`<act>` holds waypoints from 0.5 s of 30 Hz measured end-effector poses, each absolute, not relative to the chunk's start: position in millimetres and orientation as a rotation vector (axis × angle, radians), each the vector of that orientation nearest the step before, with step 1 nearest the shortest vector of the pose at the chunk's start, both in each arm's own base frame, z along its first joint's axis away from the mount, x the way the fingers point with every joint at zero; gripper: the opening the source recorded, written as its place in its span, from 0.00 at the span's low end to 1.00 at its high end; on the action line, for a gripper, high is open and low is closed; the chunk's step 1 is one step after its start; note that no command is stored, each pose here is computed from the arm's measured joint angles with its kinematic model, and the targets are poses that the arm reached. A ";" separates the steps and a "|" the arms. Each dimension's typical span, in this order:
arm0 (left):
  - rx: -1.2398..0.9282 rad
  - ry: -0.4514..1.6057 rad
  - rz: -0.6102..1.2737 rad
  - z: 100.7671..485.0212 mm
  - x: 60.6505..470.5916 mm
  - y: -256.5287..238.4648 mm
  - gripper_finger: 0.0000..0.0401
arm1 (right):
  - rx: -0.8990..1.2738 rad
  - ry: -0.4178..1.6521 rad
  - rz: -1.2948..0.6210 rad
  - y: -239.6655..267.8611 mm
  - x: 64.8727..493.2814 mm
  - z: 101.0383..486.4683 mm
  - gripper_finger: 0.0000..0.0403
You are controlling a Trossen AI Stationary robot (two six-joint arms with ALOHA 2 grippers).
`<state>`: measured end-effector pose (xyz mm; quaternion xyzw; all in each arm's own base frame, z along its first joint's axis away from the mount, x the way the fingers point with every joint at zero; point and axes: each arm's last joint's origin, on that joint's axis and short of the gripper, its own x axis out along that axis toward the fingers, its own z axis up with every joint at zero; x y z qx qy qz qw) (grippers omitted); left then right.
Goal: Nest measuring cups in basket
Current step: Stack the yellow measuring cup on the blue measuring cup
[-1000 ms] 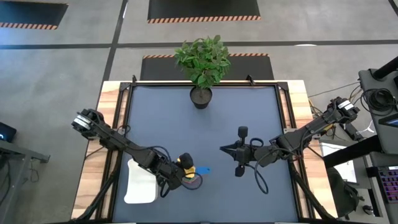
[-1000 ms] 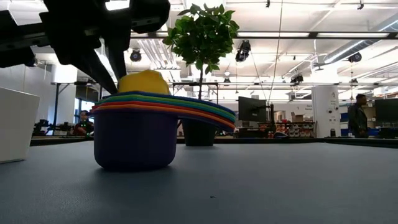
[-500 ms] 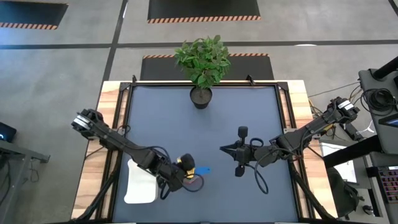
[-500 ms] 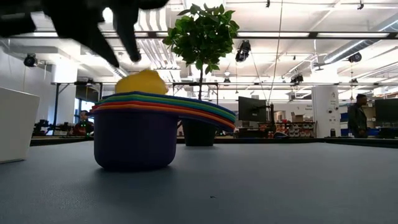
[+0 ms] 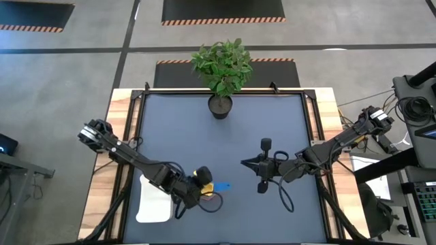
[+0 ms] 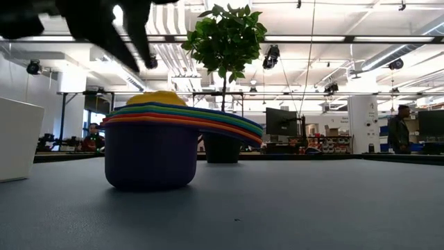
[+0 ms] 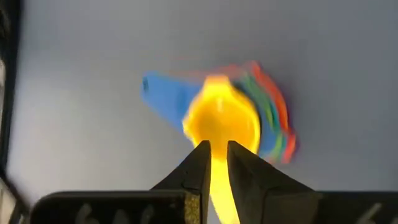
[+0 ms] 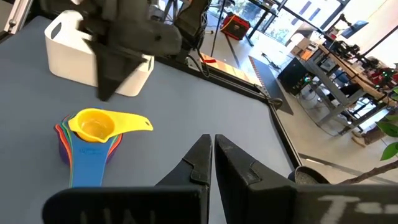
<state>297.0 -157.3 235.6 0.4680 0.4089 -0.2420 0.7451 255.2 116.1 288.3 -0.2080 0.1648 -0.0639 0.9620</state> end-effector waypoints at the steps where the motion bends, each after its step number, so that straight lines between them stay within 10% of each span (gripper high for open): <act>1: 1.044 0.930 -0.523 233.7 294.6 -155.3 0.08 | -0.421 0.334 -0.129 116.2 255.2 288.3 0.02; 15: 0.966 1.171 -0.572 210.3 277.7 -142.6 0.00 | -0.421 0.334 -0.129 116.1 255.2 288.3 0.02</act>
